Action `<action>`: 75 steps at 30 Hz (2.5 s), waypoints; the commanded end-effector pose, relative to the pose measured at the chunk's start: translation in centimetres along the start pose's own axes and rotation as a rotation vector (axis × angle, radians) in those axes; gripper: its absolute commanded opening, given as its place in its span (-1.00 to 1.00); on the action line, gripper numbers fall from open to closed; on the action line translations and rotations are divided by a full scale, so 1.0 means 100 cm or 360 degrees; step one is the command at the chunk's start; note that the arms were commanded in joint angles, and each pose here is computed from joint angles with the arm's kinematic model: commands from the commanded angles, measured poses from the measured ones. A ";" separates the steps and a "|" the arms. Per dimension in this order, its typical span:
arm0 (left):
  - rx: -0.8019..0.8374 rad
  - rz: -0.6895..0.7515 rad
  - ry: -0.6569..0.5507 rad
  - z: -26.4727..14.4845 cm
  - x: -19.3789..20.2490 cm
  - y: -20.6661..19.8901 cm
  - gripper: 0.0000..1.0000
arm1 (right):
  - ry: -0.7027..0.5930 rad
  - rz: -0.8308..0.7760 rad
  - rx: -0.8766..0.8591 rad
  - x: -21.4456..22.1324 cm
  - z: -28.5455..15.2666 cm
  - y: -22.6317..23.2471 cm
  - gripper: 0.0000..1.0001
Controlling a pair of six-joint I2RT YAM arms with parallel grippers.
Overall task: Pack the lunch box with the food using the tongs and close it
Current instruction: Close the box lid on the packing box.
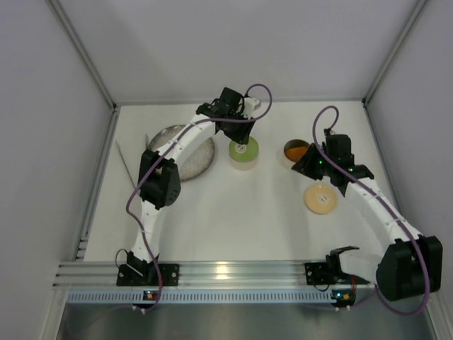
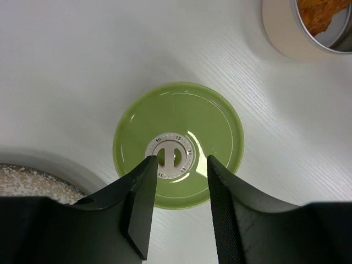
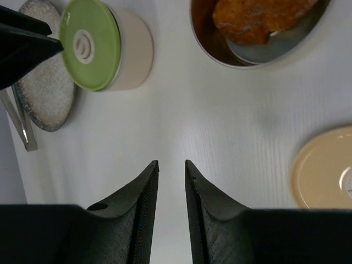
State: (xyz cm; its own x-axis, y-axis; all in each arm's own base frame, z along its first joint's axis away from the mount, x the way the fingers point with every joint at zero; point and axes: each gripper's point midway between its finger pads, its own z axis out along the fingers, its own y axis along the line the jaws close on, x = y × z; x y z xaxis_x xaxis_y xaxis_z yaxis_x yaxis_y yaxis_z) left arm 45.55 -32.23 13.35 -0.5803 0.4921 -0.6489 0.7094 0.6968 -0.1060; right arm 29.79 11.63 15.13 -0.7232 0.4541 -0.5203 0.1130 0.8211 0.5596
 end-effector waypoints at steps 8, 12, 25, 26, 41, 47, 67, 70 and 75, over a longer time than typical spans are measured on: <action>-0.0199 -0.0210 -0.0391 -0.080 -0.060 0.055 -0.21 | -0.0231 -0.0134 -0.0128 -0.084 0.075 0.108 -0.31; -0.0181 -0.0239 -0.0324 -0.055 -0.040 0.058 -0.27 | -0.0202 -0.0100 -0.0124 -0.095 0.114 0.128 -0.24; -0.0039 -0.0280 -0.0221 -0.007 -0.016 0.053 -0.28 | 0.0067 -0.0149 -0.0148 -0.055 0.191 0.135 -0.33; -0.0038 -0.0288 -0.0190 -0.001 -0.010 0.054 -0.28 | 0.0072 -0.0165 -0.0146 -0.054 0.192 0.134 -0.34; -0.0045 -0.0286 -0.0002 0.021 0.039 0.053 -0.75 | 0.0169 -0.0181 -0.0100 -0.019 0.187 0.112 -0.49; -0.0004 -0.0292 0.0050 0.025 0.054 0.046 -0.82 | 0.0184 -0.0194 -0.0091 -0.012 0.188 0.111 -0.54; -0.0130 -0.0179 0.0039 0.020 0.059 0.049 -0.70 | 0.0180 -0.0269 -0.0057 -0.008 0.185 0.114 -0.49; -0.0150 -0.0163 -0.0040 0.008 0.038 0.050 -0.53 | 0.0144 -0.0327 -0.0062 -0.020 0.177 0.122 -0.40; -0.0178 -0.0137 -0.0161 -0.014 0.001 0.053 -0.45 | 0.0089 -0.0378 -0.0091 -0.035 0.167 0.134 -0.33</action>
State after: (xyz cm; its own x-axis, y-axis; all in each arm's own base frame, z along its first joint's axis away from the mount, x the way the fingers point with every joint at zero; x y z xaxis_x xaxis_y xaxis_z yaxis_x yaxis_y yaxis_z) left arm 48.20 -27.50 10.08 -0.6294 0.3797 -0.6780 0.5993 0.7926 -0.1124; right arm 45.07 25.38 9.02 -0.8004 0.2664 -0.5371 -0.0148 0.8868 0.4619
